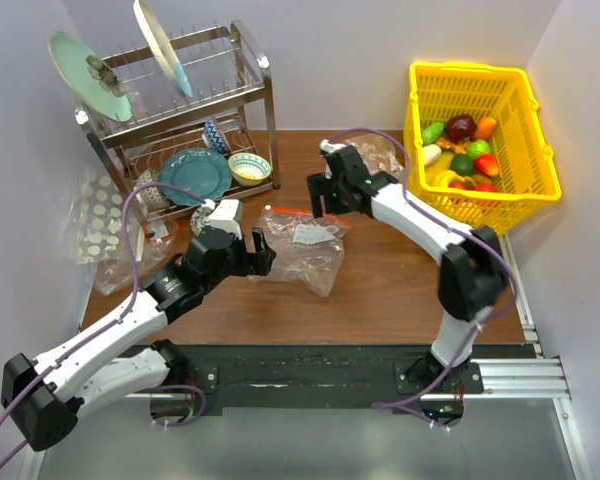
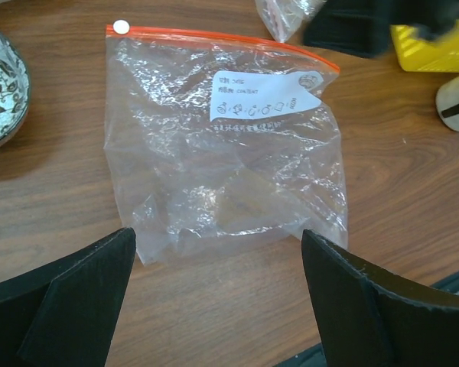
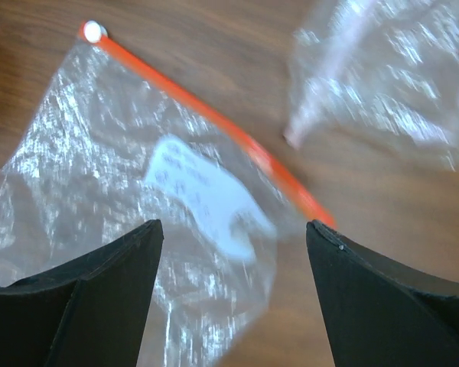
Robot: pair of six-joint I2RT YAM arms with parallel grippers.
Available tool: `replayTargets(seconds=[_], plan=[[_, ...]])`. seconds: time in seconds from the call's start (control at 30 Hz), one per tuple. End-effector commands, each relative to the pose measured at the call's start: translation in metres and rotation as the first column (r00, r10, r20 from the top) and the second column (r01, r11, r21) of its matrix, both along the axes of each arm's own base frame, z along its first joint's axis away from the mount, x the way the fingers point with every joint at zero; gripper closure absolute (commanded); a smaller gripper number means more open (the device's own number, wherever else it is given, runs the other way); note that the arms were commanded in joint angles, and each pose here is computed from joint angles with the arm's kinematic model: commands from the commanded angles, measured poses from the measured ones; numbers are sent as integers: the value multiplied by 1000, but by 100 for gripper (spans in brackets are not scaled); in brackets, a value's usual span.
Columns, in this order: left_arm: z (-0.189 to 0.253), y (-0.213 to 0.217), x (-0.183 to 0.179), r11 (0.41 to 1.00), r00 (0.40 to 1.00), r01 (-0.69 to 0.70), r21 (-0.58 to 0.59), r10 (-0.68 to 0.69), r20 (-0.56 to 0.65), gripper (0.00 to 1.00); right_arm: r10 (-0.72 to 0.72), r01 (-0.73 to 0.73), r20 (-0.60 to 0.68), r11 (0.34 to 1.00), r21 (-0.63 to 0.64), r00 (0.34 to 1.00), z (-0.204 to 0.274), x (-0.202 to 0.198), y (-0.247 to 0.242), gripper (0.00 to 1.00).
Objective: Place the food in the zip-top bag and seal the zipper
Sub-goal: Move the zipper food storage bag to the center of the board, then pick up the zipper food storage bag at the center of the board.
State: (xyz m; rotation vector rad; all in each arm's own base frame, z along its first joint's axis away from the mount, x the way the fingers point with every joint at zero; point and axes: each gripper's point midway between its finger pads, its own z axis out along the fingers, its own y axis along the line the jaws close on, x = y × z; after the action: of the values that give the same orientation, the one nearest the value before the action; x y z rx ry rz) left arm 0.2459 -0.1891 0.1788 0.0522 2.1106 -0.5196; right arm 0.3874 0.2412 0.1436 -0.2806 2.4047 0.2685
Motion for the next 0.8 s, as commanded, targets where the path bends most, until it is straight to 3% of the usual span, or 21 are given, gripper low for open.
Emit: replayTargets(seconds=[0.0, 0.27, 0.4, 0.43, 0.47, 0.53, 0.6, 0.77], plan=[[6, -2, -11, 998, 999, 52, -33, -52, 10, 7, 208, -213, -82, 975, -59, 975, -24, 16, 23, 20], [-15, -9, -28, 991, 993, 101, -86, -106, -52, 8, 268, -283, -158, 956, -81, 950, -69, 40, 36, 27], [-24, -10, -29, 992, 992, 102, -79, -108, -66, 8, 281, -297, -170, 951, -82, 945, -75, 37, 36, 39], [-27, -9, -28, 992, 992, 101, -72, -106, -73, 8, 282, -299, -165, 951, -85, 945, -74, 36, 34, 48], [-28, -10, -28, 992, 991, 103, -71, -108, -74, 8, 283, -300, -166, 950, -88, 945, -74, 35, 33, 71], [-27, -11, -27, 992, 991, 107, -72, -112, -73, 8, 277, -292, -154, 952, -88, 949, -64, 33, 31, 87], [-26, -11, -26, 993, 992, 103, -65, -108, -72, 8, 270, -282, -132, 956, -79, 954, -51, 31, 29, 93], [-1, -9, -16, 995, 995, 93, -35, -94, -30, 8, 258, -259, -43, 966, -20, 965, 1, 8, 24, 96]])
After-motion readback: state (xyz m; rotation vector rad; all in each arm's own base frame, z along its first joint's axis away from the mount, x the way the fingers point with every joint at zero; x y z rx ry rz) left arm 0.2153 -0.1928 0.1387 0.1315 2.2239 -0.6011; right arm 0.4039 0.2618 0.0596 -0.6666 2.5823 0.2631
